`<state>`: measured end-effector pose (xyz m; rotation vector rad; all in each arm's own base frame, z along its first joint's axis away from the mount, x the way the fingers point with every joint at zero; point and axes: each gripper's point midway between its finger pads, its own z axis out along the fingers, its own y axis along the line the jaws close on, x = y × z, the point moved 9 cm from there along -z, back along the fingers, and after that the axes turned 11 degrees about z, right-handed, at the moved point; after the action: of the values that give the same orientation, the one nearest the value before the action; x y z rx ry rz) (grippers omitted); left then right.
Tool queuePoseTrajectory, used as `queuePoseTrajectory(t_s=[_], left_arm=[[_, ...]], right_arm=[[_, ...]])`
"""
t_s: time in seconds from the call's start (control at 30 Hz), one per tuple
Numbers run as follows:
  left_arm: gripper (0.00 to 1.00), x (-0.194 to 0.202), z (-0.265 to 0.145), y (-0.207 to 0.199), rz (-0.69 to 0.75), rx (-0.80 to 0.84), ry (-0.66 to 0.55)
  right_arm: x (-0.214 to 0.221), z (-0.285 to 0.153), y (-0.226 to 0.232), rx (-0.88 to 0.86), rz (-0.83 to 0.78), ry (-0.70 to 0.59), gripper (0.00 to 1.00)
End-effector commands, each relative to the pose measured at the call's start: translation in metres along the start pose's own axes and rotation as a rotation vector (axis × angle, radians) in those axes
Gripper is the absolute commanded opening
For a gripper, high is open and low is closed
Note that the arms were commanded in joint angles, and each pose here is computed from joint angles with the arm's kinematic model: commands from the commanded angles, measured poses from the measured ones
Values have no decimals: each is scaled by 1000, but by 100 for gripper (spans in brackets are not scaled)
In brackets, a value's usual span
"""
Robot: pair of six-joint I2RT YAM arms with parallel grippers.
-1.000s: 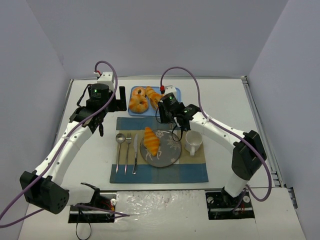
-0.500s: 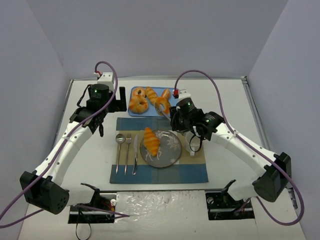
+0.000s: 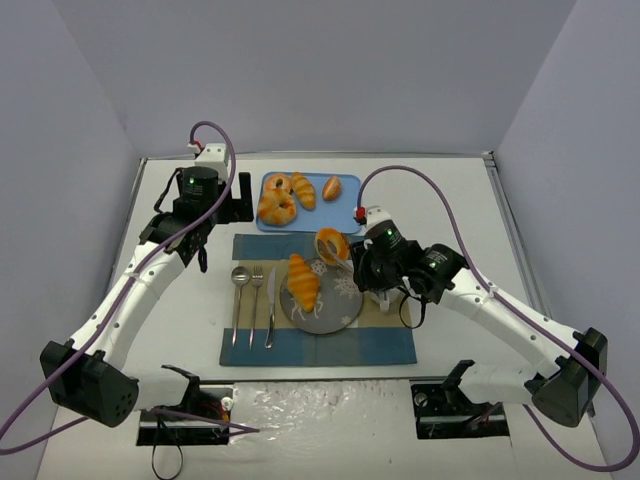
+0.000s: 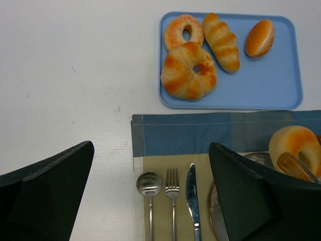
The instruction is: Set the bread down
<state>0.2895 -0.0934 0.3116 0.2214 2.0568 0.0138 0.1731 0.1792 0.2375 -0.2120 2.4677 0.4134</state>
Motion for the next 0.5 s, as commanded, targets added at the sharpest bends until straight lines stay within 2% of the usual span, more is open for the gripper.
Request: queuePoseTrajectory(t_s=[0.0, 0.47], left_arm=[[97, -20, -6, 0, -7, 0, -82], [97, -21, -7, 1, -7, 2, -85]], right_arm=[[6, -11, 5, -20, -2, -14, 19], [25, -10, 3, 14, -20, 29, 21]])
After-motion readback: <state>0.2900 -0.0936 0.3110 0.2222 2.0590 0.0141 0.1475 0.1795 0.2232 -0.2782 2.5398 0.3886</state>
